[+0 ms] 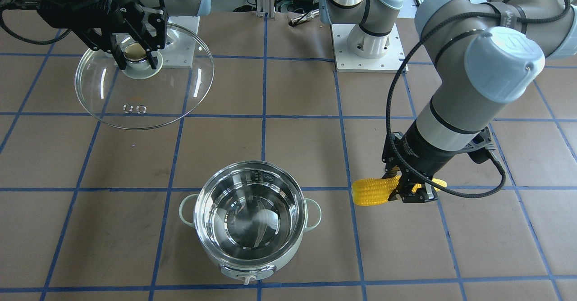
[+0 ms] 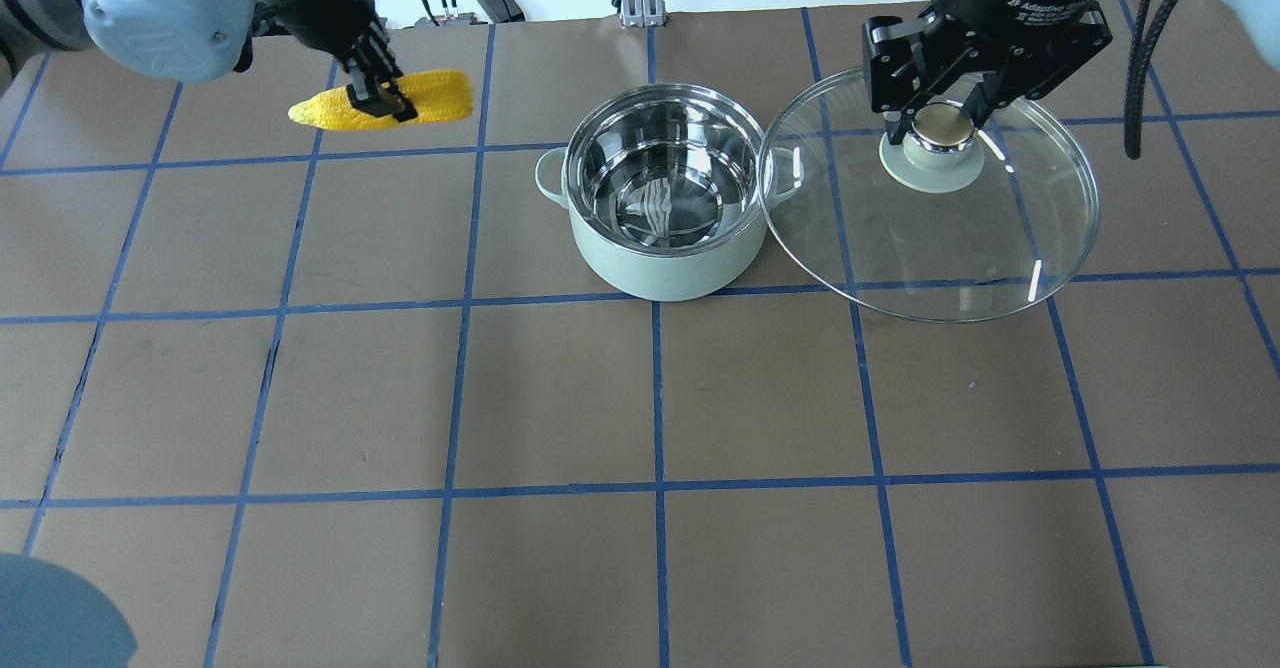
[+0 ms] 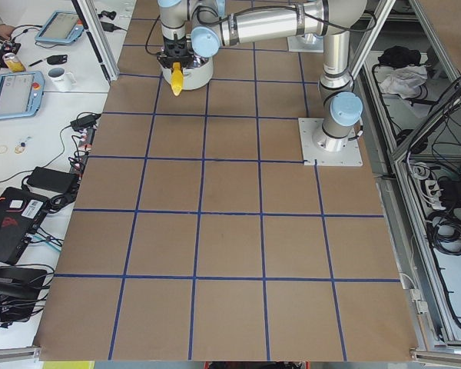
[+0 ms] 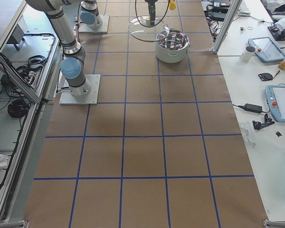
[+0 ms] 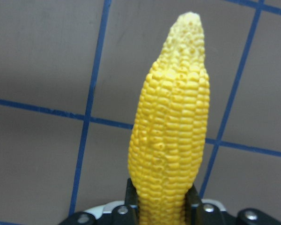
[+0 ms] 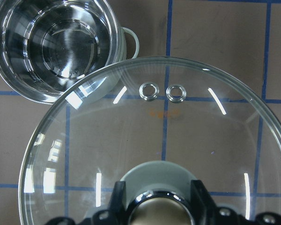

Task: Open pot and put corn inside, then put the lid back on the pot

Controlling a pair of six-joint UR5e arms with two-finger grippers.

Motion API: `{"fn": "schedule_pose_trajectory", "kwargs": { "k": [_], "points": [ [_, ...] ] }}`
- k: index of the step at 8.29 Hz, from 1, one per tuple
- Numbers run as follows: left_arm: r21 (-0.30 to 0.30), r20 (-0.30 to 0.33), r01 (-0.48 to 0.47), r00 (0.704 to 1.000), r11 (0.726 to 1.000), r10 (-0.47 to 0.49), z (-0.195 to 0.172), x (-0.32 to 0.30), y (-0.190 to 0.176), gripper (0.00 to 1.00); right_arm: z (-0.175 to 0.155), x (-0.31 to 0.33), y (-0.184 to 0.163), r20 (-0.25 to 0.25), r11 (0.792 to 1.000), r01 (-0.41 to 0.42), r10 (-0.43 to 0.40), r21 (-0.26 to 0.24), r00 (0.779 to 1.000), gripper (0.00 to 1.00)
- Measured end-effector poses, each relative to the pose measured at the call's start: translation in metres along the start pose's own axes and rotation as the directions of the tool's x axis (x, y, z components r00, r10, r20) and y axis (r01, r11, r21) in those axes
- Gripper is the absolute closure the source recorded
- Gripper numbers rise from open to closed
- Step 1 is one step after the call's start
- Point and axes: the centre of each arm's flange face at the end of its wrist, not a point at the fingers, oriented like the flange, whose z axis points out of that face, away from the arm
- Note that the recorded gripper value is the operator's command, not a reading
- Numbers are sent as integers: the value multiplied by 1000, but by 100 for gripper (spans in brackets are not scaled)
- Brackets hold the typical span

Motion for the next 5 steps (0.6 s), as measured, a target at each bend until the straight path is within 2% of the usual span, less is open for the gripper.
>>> {"fn": "schedule_pose_trajectory", "kwargs": {
  "k": [2,5],
  "points": [
    [-63,-48,21,999,998,-24,-25,-7,72,100,0,0,0,1,1000,1,-1,-2,1000,71],
    [-94,-37,77,996,993,-81,-2,-28,158,100,1,0,1,-1,1000,3,-3,-9,1000,71]
  ]
}}
